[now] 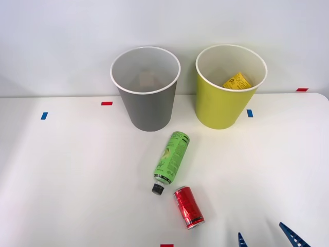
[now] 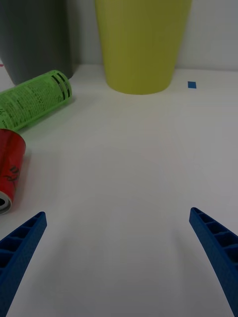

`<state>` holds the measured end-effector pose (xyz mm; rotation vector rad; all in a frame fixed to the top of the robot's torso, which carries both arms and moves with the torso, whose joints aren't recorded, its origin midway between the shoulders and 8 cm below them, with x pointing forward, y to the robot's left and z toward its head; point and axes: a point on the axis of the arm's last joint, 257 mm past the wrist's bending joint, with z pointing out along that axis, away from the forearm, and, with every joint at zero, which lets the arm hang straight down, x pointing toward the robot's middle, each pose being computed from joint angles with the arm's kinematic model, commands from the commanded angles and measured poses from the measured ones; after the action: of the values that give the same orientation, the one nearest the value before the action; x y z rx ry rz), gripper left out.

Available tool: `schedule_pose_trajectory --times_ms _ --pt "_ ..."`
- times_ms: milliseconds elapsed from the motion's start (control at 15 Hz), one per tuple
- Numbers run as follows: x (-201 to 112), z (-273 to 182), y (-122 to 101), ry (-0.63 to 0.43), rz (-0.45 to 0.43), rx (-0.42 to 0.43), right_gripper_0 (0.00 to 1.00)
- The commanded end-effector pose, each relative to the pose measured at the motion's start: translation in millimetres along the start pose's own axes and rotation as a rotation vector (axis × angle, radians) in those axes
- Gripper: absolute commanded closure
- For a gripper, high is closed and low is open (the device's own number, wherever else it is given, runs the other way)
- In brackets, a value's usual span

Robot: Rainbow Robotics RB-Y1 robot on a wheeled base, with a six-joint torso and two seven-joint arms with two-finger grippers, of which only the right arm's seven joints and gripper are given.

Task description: Put cans in the gray bin, plastic bottles in the light green bin

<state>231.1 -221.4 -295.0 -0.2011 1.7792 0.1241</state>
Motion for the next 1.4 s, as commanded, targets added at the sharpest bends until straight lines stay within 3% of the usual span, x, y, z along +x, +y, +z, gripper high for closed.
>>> schedule_pose_trajectory --times_ms 67,267,467,667,1000,1133,1400 --pt "-5 3 8 0.139 -0.020 -0.083 0.00" --pt "-9 -1 22 0.278 0.000 -0.135 0.00" --pt "-29 -1 47 0.415 0.117 -0.164 0.00" --pt "-30 9 59 0.481 0.158 -0.189 0.00" --pt "-36 34 75 0.586 0.139 -0.253 0.00" --pt "-40 37 91 0.638 0.221 -0.275 0.00" --pt "-45 41 113 0.690 0.263 -0.296 0.00"
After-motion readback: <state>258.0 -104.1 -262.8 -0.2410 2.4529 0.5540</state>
